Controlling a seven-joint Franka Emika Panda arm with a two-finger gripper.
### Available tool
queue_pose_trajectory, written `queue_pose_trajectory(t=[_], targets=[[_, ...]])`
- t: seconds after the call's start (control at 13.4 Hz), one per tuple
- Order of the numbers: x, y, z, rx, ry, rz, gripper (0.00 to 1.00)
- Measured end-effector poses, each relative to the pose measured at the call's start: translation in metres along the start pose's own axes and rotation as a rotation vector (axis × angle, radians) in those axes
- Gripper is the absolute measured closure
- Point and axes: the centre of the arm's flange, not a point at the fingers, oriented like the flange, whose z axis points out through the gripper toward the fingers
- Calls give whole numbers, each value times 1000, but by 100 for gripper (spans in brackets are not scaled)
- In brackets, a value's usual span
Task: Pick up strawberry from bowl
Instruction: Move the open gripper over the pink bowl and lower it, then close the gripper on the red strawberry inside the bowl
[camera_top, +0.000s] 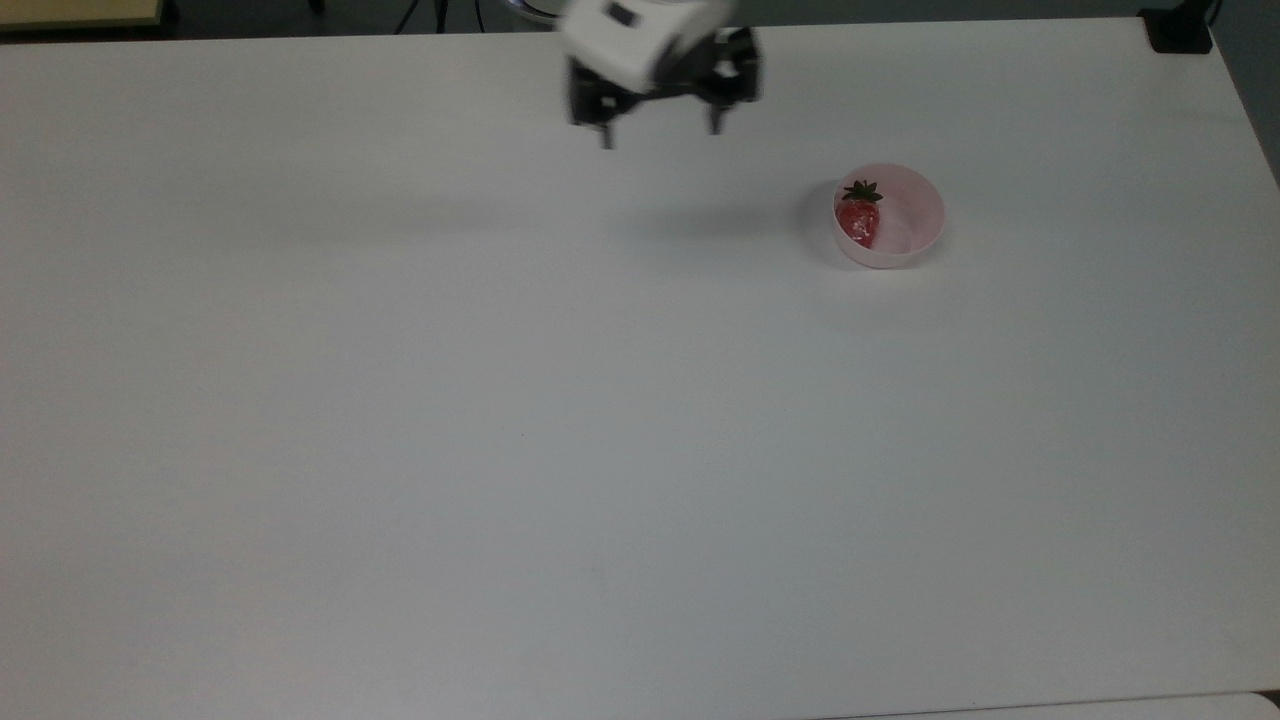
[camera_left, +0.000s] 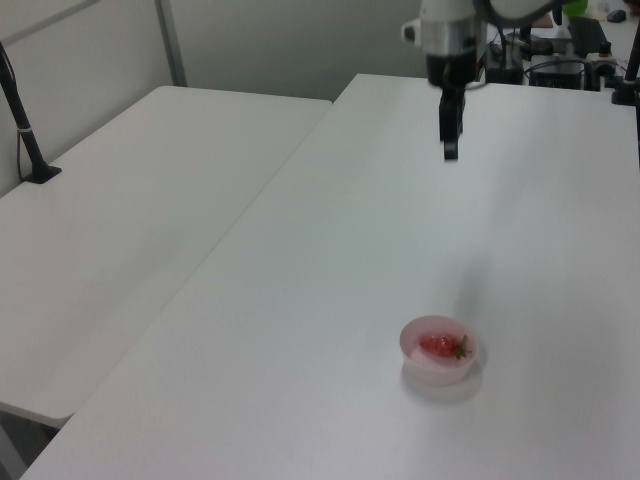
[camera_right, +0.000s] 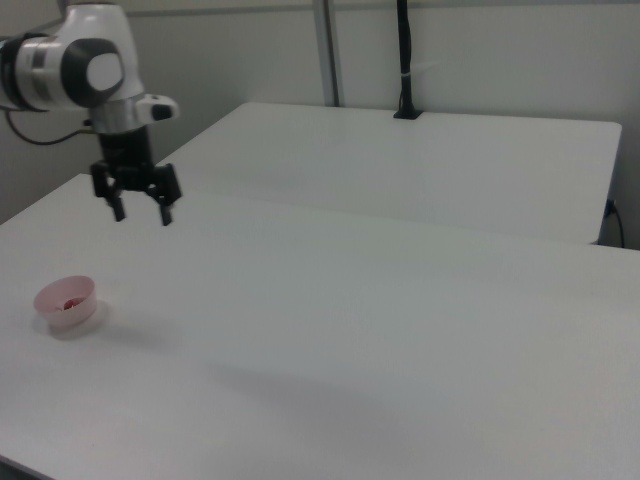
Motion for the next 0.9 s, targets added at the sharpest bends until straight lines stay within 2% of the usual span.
queue_pose_trajectory(t=[0.22, 0.3, 0.37, 0.6, 0.9], targets=[[11, -106, 31, 21, 31, -45, 4], [13, -140, 51, 15, 22, -75, 11], [12, -172, 74, 6, 2, -114, 13], [12, -219, 124, -13, -35, -177, 18], [14, -226, 152, -28, -69, -187, 31]])
